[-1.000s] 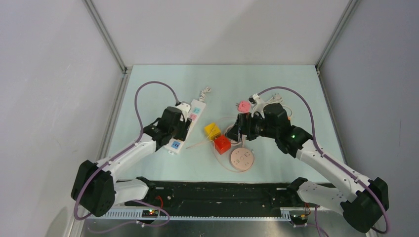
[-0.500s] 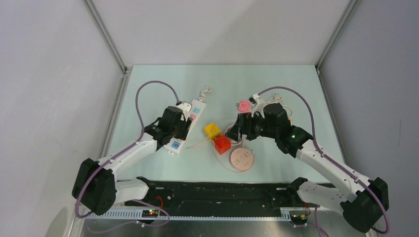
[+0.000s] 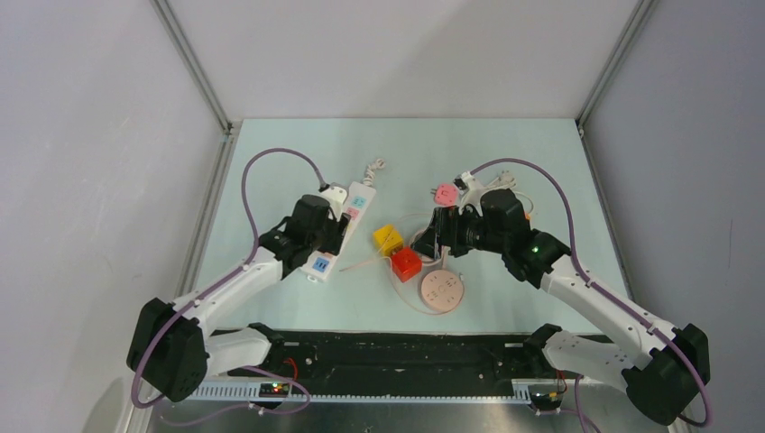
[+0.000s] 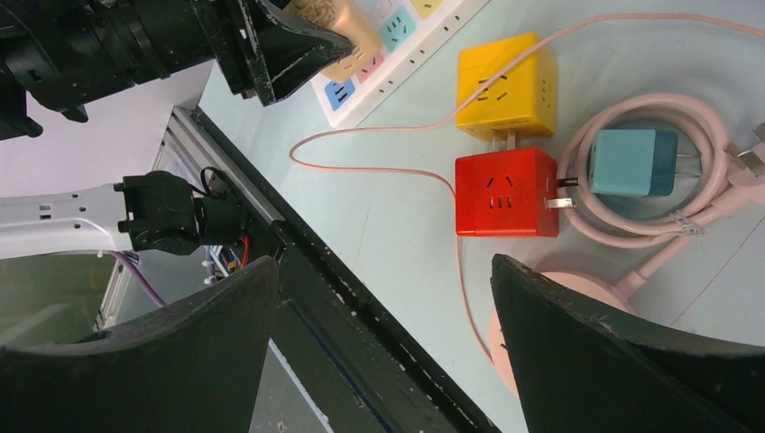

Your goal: Insert the plug

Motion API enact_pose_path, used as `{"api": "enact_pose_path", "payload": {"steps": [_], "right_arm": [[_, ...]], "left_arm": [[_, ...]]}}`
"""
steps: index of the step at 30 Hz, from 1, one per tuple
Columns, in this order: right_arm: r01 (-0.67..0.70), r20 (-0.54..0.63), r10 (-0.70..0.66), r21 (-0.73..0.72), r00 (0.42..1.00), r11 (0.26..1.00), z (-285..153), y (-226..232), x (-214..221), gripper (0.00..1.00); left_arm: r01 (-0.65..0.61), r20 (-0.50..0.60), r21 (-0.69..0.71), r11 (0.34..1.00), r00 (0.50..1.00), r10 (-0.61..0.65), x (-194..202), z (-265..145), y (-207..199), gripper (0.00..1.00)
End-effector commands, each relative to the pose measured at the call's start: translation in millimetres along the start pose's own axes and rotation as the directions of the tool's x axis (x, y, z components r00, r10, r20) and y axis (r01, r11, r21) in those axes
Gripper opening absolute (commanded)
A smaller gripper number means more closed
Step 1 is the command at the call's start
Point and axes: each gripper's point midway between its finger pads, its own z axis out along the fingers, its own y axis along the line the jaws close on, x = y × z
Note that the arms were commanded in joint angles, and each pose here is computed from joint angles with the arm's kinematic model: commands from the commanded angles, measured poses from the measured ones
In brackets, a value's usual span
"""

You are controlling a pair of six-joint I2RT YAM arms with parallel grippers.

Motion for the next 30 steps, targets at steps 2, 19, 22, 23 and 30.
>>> {"api": "enact_pose_path", "payload": {"steps": [2, 19, 22, 23, 30], "right_arm": [[0.013, 0.025, -0.013, -0.011, 1.000, 1.000, -1, 7, -10, 0.91], [0.015, 0.012, -0.015, -0.003, 1.000, 1.000, 2, 5, -7, 0.91], [0.014, 0.011, -0.014, 0.001, 1.000, 1.000, 2, 4, -7, 0.91], [0.013, 0.010, -0.013, 0.002, 1.000, 1.000, 2, 4, -6, 0.91], [0.015, -0.001, -0.015, 0.006, 1.000, 1.000, 4, 3, -4, 0.91]], "left_arm": [[-0.009, 0.058, -0.007, 1.000, 0.998, 0.009, -11, 0, 1, 0.00], [-0.001, 0.094, -0.002, 1.000, 0.996, 0.001, -6, 8, -1, 0.00], [-0.001, 0.094, -0.001, 1.000, 0.996, 0.001, -5, 9, -2, 0.00], [-0.002, 0.088, -0.001, 1.000, 0.996, 0.003, -2, 10, -2, 0.00], [0.027, 0.084, 0.002, 1.000, 0.996, -0.027, 8, 7, -2, 0.00]]}}
